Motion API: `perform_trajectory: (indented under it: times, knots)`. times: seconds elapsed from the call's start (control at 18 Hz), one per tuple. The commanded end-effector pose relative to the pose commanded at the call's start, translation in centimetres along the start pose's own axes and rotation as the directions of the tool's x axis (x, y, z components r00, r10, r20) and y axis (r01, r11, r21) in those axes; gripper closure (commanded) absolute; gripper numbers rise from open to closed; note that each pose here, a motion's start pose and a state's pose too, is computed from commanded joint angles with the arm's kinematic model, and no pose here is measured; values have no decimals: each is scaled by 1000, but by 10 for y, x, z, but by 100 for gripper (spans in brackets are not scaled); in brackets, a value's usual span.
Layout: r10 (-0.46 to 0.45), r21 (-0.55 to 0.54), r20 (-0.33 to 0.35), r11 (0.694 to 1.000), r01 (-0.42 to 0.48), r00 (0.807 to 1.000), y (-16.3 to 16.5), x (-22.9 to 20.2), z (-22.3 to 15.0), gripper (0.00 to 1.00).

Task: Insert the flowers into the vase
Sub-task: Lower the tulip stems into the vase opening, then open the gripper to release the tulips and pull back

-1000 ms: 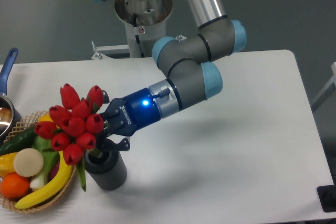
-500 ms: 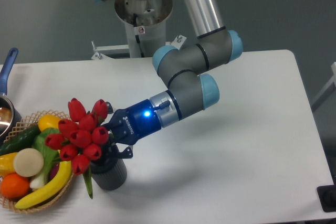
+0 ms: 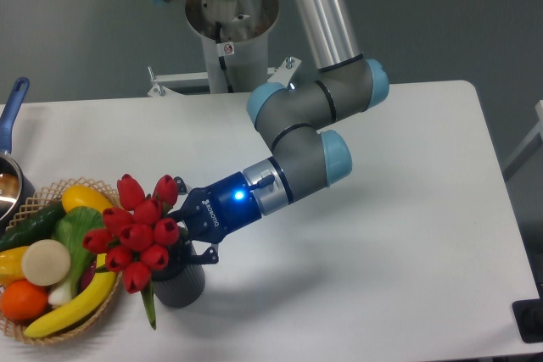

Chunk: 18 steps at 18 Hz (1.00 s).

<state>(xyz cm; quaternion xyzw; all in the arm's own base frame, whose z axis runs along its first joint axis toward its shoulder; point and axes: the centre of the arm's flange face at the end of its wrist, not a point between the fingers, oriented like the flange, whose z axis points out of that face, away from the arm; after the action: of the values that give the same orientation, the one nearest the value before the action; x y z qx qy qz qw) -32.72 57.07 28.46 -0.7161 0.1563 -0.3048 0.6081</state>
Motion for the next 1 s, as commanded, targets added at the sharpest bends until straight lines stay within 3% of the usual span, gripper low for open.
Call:
perform_trajectory:
  times: [0.5, 0.67, 0.78, 0.89, 1.0]
  knots:
    - [25, -30, 7, 999, -25, 1000, 19, 5, 1, 57]
    - [26, -36, 10, 999, -26, 1000, 20, 4, 0, 42]
    - [28, -37, 11, 999, -27, 1000, 19, 4, 0, 25]
    - [28, -37, 12, 999, -27, 1000, 19, 4, -1, 22]
    - [31, -41, 15, 999, -30, 999, 19, 4, -2, 12]
